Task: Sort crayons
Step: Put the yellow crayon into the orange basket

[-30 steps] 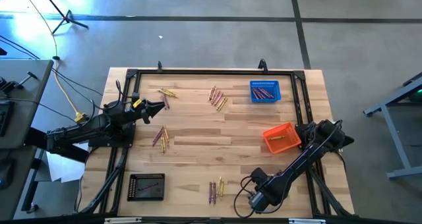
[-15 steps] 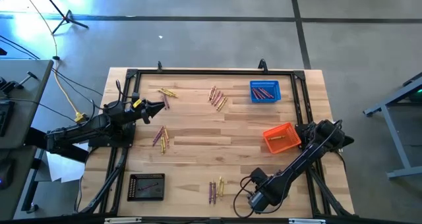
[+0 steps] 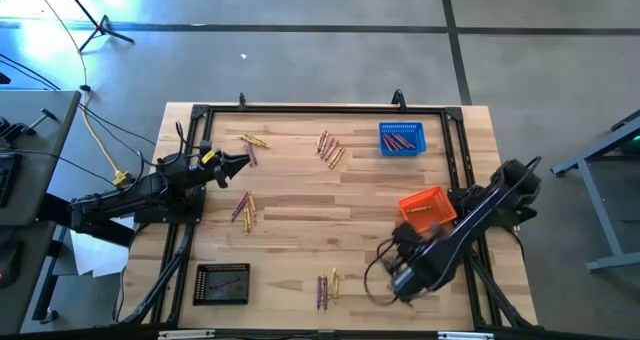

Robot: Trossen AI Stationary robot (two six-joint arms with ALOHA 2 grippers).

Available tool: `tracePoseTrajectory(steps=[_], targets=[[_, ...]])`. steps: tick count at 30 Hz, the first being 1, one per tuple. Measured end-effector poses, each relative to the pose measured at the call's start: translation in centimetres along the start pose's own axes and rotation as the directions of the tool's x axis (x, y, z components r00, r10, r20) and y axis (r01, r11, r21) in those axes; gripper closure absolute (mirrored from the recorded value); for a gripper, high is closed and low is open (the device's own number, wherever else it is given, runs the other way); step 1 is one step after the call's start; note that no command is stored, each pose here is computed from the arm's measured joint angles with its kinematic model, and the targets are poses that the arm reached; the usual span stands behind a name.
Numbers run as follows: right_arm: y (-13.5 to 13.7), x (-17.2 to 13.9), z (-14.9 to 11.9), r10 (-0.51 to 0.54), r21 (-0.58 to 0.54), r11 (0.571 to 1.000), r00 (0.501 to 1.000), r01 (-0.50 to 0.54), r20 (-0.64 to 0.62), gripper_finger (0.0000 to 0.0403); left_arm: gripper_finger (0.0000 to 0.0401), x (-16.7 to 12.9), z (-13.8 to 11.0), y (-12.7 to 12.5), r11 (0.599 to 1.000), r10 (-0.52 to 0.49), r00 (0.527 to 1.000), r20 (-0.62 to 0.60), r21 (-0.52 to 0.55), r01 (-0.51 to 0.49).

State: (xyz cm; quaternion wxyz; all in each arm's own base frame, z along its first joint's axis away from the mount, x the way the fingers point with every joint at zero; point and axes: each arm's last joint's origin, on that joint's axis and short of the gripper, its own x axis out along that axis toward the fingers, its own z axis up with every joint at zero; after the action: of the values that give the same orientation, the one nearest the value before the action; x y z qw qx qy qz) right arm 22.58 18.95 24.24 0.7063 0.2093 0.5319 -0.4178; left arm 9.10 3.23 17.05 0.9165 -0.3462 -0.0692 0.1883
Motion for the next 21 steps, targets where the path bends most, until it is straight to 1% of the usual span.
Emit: tracePoseTrajectory(steps=[3,5,7,9,11,16,21], targets=[[-1.9,-1.1,1.8,-0.075,0.006,0.997,0.994,0.075,0.086,0.0392,0.0295,0.0,0.0,0.0,1.000,0.000,1.000,0.000,0.000,0.000],[-3.0,-1.3,2.9,-0.084,0.012,0.996,0.988,0.083,0.132,0.0392,0.0295,0.0,0.0,0.0,1.000,0.000,1.000,0.000,0.000,0.000],[-3.8,-0.9,3.9,-0.063,0.000,0.998,0.982,0.064,0.177,0.0392,0.0295,0.0,0.0,0.0,1.000,0.000,1.000,0.000,0.000,0.000],[-4.5,-0.1,4.9,-0.106,-0.006,0.994,0.978,0.109,0.178,0.0392,0.0295,0.0,0.0,0.0,1.000,0.000,1.000,0.000,0.000,0.000],[-5.3,0.9,5.5,-0.170,-0.020,0.984,0.974,0.175,0.151,0.0392,0.0295,0.0,0.0,0.0,1.000,0.000,1.000,0.000,0.000,0.000],[-6.6,3.8,6.1,-0.279,-0.062,0.958,0.960,0.280,0.031,0.0392,0.0295,0.0,0.0,0.0,1.000,0.000,1.000,0.000,0.000,0.000],[-7.6,6.1,6.0,-0.355,-0.071,0.934,0.930,0.350,-0.093,0.0392,0.0295,0.0,0.0,0.0,1.000,0.000,1.000,0.000,0.000,0.000]])
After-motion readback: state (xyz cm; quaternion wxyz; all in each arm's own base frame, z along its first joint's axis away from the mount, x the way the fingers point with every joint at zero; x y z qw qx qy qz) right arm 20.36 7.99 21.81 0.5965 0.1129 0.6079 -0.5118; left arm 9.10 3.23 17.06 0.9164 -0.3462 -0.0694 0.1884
